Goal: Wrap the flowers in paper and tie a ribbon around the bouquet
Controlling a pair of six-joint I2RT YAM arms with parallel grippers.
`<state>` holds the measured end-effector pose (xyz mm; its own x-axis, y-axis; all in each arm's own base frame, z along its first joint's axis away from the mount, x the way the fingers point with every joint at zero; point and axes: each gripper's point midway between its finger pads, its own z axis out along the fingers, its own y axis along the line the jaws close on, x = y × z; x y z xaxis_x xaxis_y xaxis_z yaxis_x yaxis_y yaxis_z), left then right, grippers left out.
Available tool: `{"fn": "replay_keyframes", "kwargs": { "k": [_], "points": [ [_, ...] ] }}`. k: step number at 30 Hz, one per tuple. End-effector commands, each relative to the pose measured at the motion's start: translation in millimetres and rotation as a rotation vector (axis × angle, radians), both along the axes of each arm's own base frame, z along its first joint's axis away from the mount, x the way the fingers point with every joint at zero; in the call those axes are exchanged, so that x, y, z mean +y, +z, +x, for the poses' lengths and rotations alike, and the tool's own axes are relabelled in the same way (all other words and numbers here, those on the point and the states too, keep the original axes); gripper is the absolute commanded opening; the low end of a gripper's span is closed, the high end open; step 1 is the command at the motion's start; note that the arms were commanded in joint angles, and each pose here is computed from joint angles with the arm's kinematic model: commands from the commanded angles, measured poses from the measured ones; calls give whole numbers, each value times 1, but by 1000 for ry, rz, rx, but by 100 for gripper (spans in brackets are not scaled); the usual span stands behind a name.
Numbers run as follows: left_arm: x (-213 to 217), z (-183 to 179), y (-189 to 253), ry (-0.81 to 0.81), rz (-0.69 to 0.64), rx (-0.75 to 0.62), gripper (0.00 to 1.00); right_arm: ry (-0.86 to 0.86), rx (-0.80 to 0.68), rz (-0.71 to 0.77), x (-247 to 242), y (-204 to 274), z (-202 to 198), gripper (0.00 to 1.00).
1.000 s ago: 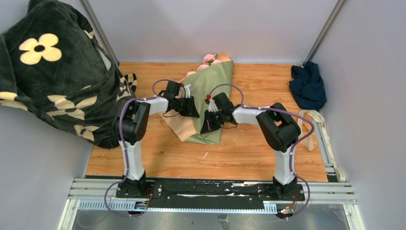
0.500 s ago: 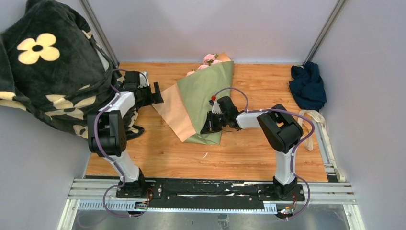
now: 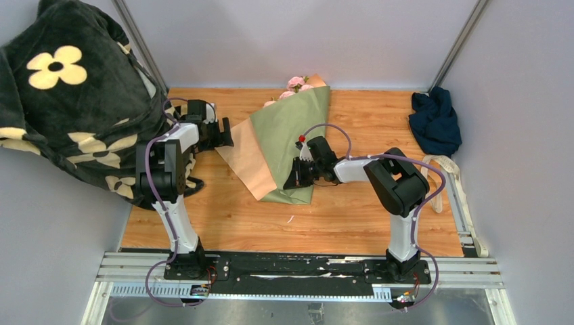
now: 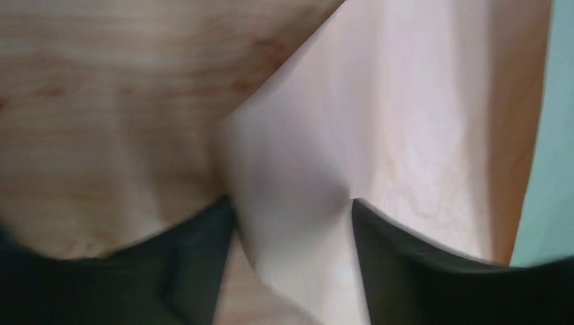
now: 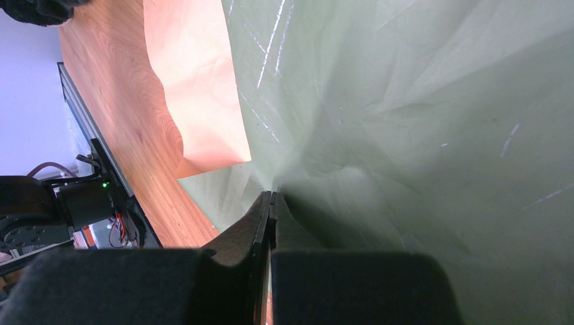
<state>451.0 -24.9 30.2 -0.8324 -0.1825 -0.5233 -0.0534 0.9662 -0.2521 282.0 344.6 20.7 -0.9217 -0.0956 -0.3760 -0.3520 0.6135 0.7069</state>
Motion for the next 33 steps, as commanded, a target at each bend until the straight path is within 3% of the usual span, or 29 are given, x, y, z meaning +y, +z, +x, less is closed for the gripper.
{"fn": "replay_keyframes", "kwargs": {
  "k": [1, 4, 5, 11, 16, 20, 25, 33],
  "points": [
    [-35, -15, -32, -72, -180, 111, 51, -15, 128, -280, -48, -71, -40, 0],
    [-39, -11, -18, -99, -196, 69, 7, -16, 127, -282, -49, -70, -39, 0],
    [-40, -11, -12, -104, -201, 59, 0, -14, 125, -282, -49, -70, -40, 0],
    [-72, -18, 74, -211, -321, -124, 0, -9, 126, -276, -48, -70, -40, 0],
    [-151, -55, 138, -457, -437, -191, 0, 3, 131, -248, -45, -68, -41, 0],
    [-214, -79, 159, -620, -478, -202, 0, 4, 111, -215, -40, -61, -39, 0],
    [-293, -72, 151, -731, -504, -183, 0, -12, 29, -126, -31, -38, -33, 0],
    [-336, -22, 81, -715, -390, -126, 0, -78, -140, -4, -17, 7, -29, 0]
  ]
}}
